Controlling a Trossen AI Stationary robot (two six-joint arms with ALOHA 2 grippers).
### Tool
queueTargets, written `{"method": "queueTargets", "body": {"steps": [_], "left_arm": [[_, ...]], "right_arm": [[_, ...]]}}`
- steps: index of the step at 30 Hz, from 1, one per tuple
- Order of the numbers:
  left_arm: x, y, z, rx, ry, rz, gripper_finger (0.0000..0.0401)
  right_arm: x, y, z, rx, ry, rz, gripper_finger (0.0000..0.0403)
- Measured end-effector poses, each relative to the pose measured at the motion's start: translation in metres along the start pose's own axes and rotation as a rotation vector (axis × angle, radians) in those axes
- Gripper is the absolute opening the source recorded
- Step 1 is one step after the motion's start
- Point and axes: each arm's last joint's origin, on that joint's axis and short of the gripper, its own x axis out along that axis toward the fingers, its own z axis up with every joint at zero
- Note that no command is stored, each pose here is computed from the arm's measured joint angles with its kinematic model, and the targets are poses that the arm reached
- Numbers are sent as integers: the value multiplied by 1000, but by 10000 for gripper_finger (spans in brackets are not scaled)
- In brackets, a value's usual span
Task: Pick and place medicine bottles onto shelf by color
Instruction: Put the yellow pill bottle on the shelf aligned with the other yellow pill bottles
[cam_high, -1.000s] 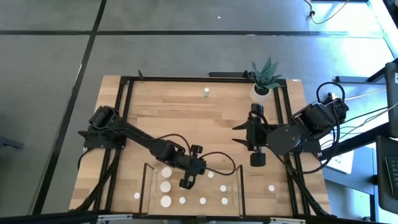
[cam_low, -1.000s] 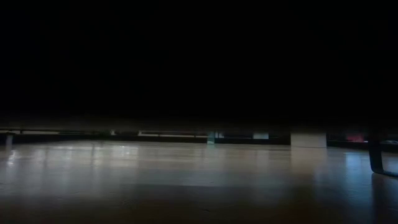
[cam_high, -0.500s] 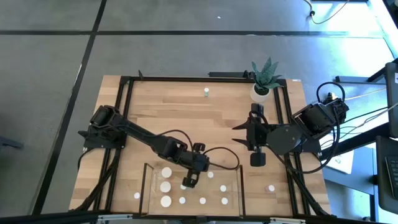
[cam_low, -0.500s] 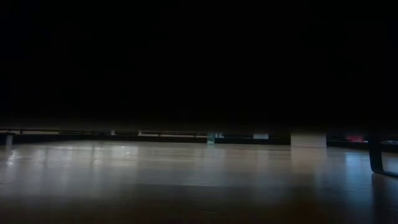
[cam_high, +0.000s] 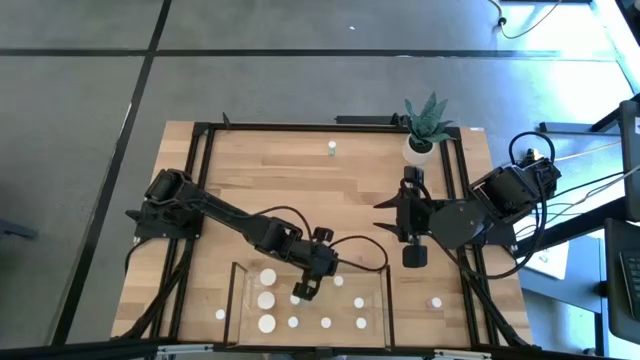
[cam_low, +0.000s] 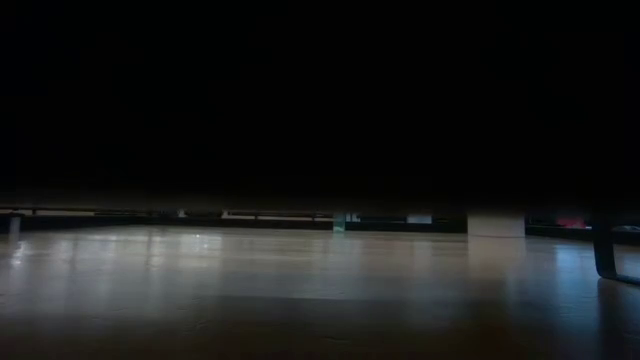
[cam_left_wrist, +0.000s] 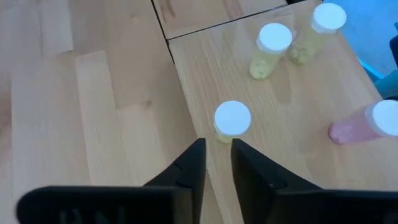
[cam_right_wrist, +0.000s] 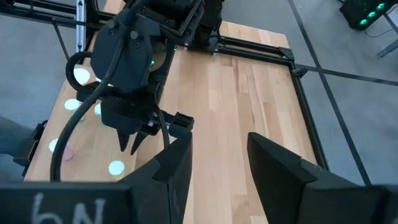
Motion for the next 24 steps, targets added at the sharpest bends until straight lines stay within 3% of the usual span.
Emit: {"method": "queueTargets", "body": {"steps": [9, 14, 24], "left_arm": [[0, 1, 2, 9, -16, 26, 117], [0, 3, 2, -16, -22, 86, 117], [0, 2, 2, -78, -25, 86, 118]], "right_arm": [[-1, 9, -2, -4, 62, 302, 156], [-1, 8, -2, -3, 64, 297, 156], [-1, 9, -1, 0, 57, 298, 156]]}}
